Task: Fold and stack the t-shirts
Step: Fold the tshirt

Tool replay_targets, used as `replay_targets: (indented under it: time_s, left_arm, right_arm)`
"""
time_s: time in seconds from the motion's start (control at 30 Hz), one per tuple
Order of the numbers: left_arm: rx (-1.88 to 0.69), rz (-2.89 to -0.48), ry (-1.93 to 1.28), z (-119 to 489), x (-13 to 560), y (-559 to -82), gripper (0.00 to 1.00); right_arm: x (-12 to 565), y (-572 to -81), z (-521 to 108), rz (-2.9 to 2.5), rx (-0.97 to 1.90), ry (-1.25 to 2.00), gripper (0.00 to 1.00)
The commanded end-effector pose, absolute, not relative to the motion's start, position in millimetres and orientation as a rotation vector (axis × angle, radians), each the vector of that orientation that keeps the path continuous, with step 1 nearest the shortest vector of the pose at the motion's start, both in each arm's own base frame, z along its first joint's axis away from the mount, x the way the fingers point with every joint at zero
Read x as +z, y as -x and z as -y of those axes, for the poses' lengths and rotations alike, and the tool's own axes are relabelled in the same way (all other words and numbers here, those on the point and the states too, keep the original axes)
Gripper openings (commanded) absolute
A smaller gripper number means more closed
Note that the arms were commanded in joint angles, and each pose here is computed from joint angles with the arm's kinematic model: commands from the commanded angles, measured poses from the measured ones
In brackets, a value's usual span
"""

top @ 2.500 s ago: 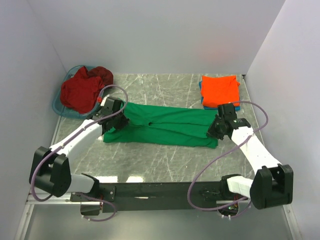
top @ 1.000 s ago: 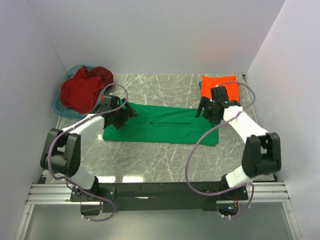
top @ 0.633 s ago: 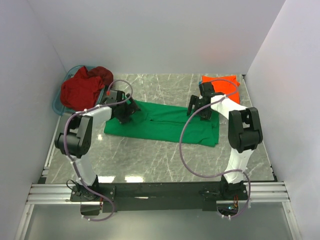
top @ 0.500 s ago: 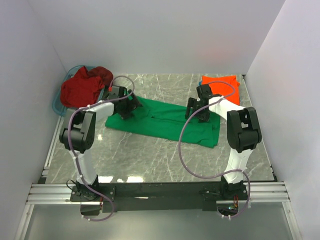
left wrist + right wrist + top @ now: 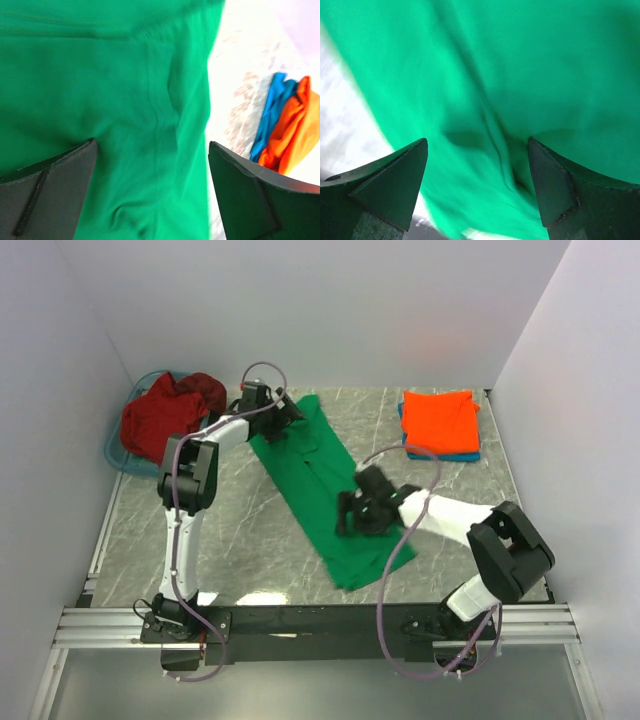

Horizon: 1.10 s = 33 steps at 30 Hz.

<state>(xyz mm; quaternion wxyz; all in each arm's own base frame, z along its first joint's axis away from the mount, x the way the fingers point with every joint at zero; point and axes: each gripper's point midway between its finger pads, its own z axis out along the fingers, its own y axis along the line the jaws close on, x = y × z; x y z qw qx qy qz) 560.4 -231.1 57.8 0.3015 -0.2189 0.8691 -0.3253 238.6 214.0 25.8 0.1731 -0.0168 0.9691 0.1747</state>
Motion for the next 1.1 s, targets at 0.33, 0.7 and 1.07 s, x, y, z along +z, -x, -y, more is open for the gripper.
replay_targets:
  time_s: [0.33, 0.7, 1.07]
  left_arm:
    - [-1.068, -2.248, 0.550, 319, 45, -595, 0.99]
    - [-1.189, -2.118, 0.421, 327, 139, -602, 0.99]
    - [-1.073, -1.996, 0.209, 260, 287, -446, 0.99]
  right_arm:
    - [37, -148, -311, -2.847, 0.729, 0.350, 0.88]
    - [107, -176, -303, -2.609, 0.700, 0.332, 0.88]
    - [167, -200, -241, -2.314, 0.626, 0.007, 0.92]
